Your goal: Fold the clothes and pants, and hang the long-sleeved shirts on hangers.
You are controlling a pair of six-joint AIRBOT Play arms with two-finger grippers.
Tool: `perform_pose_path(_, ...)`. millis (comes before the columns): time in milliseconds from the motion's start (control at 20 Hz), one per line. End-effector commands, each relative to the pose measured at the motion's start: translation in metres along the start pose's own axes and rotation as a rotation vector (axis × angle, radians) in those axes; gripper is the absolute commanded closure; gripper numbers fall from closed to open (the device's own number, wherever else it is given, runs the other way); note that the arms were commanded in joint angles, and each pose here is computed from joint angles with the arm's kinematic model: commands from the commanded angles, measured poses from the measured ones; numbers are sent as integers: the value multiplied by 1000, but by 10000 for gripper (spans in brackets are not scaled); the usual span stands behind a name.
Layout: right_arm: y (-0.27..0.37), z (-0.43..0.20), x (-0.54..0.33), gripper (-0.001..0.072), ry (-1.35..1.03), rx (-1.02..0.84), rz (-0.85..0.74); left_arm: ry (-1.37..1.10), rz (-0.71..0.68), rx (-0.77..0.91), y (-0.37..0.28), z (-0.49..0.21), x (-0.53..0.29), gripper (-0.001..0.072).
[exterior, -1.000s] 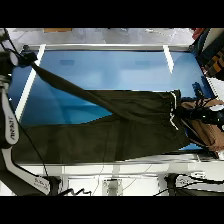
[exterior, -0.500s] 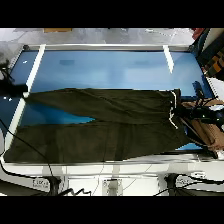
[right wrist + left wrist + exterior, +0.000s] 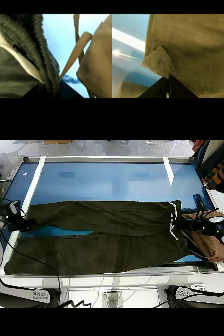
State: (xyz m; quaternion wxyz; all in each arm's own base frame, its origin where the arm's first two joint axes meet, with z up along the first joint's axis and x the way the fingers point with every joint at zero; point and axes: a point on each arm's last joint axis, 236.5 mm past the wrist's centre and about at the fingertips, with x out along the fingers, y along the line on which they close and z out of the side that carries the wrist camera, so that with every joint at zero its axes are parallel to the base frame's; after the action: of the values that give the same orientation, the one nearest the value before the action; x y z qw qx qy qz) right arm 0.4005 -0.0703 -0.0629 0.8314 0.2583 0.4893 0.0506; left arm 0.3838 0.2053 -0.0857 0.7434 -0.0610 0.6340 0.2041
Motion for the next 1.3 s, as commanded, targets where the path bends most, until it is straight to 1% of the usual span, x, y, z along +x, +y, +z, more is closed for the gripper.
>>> perform_pose_path(0,0,1,0,664,-3,-1,-2,-159,-3,-135,13,30,-9,689)
perform_pose_path(150,0,1,0,664,-3,-1,-2,-324,-16,-166,19,64,-33,689)
perform_pose_path(200,0,1,0,664,-4,-1,-2,-323,-14,-169,21,64,-34,689)
perform_pose_path(300,-2,3,0,665,-11,-1,-8,-232,8,-183,31,41,-26,690)
perform_pose_path(500,-3,4,0,665,-18,-1,-12,-146,28,-248,55,12,-10,690)
perform_pose_path(950,3,16,6,664,-66,-25,-35,-160,12,-267,55,13,-4,689)
perform_pose_path(1000,3,16,6,664,-65,-26,-34,-153,12,-267,55,12,-4,652)
perform_pose_path(1050,5,16,4,598,-65,-30,-33,-138,15,-263,55,8,-5,351)
perform_pose_path(1100,7,19,0,361,-76,-37,-33,-133,16,-262,55,6,-8,9)
perform_pose_path(1150,10,23,-6,81,-92,-46,-35,-126,23,-255,58,5,-16,-3)
perform_pose_path(1200,13,27,-13,19,-110,-52,-39,-133,31,-257,62,7,-27,-2)
perform_pose_path(1250,16,31,-24,23,-129,-45,-53,-156,36,-263,66,13,-42,0)
